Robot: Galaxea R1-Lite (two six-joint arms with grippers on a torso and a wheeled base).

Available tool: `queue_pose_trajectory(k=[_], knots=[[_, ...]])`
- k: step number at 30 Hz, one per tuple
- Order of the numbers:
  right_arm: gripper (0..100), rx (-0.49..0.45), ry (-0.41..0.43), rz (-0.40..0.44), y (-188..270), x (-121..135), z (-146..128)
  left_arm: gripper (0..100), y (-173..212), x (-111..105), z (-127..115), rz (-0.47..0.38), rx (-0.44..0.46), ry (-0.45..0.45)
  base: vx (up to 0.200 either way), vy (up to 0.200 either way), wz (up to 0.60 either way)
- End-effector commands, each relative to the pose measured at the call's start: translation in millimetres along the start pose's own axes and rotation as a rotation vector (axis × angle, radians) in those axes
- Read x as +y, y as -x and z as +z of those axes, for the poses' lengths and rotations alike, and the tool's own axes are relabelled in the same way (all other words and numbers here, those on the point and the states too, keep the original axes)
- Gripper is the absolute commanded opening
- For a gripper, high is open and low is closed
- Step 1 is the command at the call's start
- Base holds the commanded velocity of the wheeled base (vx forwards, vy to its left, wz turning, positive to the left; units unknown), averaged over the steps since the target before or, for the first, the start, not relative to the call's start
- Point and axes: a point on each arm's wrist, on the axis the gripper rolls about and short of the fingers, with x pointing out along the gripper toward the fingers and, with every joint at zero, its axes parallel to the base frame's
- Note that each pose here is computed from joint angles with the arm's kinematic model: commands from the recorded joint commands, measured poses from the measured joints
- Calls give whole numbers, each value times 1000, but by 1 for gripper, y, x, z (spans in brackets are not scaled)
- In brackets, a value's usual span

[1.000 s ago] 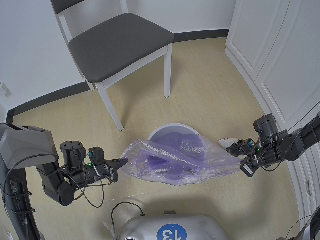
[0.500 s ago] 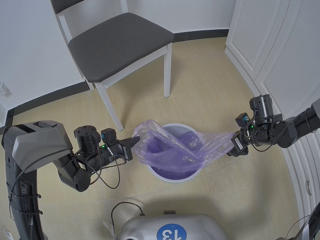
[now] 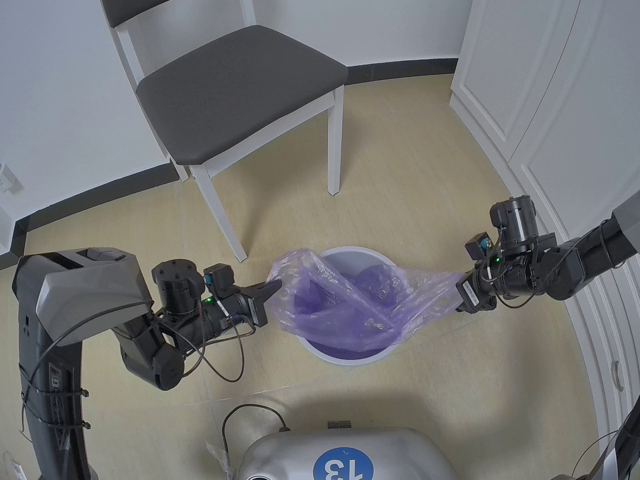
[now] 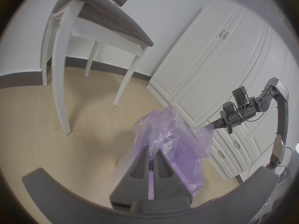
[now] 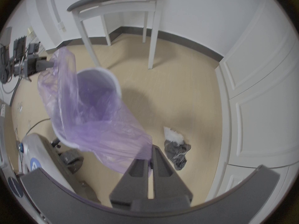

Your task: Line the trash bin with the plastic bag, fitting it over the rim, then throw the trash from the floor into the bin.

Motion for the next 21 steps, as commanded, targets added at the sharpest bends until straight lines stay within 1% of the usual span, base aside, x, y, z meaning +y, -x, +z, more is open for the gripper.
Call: queue_pose_trajectory(k=[1, 2, 3, 5, 6, 9, 11, 18, 21], knots=[[0, 61, 104, 36, 22, 8, -18, 0, 42, -1, 3, 56, 41, 20, 0, 0, 0], [0, 61, 104, 36, 22, 8, -18, 0, 42, -1, 3, 56, 41, 20, 0, 0, 0], [0, 87, 120, 45, 29, 6, -20, 0, 48, 2, 6, 79, 63, 26, 0, 0, 0], [0, 119, 128, 57, 35, 5, -20, 0, 54, 3, 10, 99, 92, 39, 0, 0, 0], [0, 123, 129, 59, 37, 4, -20, 0, 56, 3, 11, 103, 103, 42, 0, 0, 0], [0, 148, 134, 70, 42, 4, -22, 0, 64, -1, 13, 117, 173, 55, 0, 0, 0], [0, 155, 133, 71, 43, 4, -23, 0, 67, -3, 14, 123, 195, 54, 0, 0, 0], [0, 184, 131, 75, 41, 3, -30, 0, 69, -1, 10, 128, 220, 64, 0, 0, 0], [0, 185, 131, 52, 41, -9, -29, 0, 69, 3, 13, 137, 212, 66, 0, 0, 0]])
